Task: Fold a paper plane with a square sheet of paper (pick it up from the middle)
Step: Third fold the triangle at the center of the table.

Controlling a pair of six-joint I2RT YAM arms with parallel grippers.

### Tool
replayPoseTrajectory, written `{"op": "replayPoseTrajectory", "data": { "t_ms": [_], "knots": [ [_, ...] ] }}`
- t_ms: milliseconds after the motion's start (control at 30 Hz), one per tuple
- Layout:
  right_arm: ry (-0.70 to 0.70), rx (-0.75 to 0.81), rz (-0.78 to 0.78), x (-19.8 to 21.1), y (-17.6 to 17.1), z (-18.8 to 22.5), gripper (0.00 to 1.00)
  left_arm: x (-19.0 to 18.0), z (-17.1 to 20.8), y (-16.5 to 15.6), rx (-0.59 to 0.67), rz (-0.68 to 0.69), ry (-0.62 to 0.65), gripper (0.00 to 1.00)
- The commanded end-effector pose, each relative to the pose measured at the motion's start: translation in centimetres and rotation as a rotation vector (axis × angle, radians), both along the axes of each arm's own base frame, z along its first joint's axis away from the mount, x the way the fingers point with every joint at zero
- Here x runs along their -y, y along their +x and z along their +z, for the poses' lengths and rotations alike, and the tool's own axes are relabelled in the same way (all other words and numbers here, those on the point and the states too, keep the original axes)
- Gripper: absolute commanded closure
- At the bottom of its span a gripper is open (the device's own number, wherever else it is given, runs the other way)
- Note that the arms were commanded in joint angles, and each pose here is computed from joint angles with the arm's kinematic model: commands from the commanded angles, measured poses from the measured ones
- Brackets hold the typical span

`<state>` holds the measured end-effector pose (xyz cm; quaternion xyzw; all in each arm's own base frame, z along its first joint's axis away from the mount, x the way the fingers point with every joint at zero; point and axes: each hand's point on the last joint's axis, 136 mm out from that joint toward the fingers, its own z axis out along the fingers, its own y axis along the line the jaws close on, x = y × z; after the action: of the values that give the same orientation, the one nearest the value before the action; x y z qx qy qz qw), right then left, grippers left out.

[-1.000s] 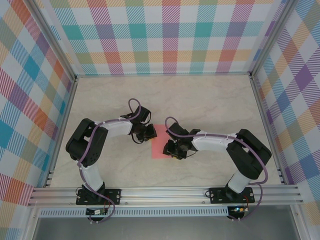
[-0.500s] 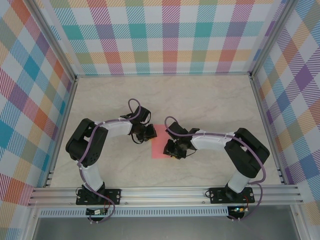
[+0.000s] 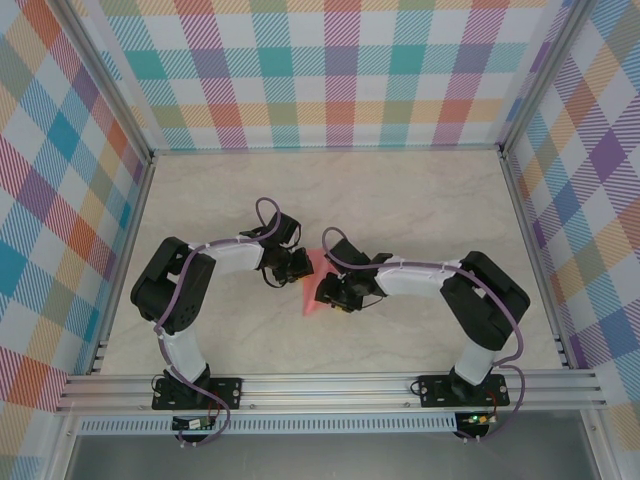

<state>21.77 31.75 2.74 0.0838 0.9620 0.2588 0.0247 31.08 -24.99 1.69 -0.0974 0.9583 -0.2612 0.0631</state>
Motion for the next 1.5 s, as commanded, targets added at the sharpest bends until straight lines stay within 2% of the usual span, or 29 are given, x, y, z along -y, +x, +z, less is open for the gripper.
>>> {"op": "replayPoseTrajectory", "data": {
  "t_ms": [0,333,600,833,1100,1300,1467],
  "knots": [
    [0.071,0.083,0.016,-1.4,2.1,1.9,0.56,-1.7,-3.0,-2.8,-0.114,0.001,0.077,0.86],
    [0.103,0.121,0.017,-0.9,3.6,2.8,0.43,-1.7,-3.0,-2.8,-0.112,0.003,0.079,0.86],
    [0.169,0.142,0.043,-1.0,2.8,4.1,0.35,-1.7,-3.1,-2.7,-0.116,0.002,0.082,0.86],
    [0.198,0.132,0.021,-0.1,1.7,3.8,0.34,-1.7,-3.1,-2.8,-0.117,0.002,0.083,0.86],
    [0.257,0.130,0.069,-1.2,1.2,4.6,0.34,-1.8,-3.1,-2.8,-0.121,0.002,0.087,0.86],
    [0.236,0.120,0.057,-0.6,0.9,4.0,0.34,-1.8,-3.2,-2.9,-0.122,0.001,0.088,0.86],
    [0.194,0.132,0.029,-0.3,2.1,3.4,0.38,-1.8,-3.1,-2.9,-0.120,-0.003,0.085,0.87]
  ]
}}
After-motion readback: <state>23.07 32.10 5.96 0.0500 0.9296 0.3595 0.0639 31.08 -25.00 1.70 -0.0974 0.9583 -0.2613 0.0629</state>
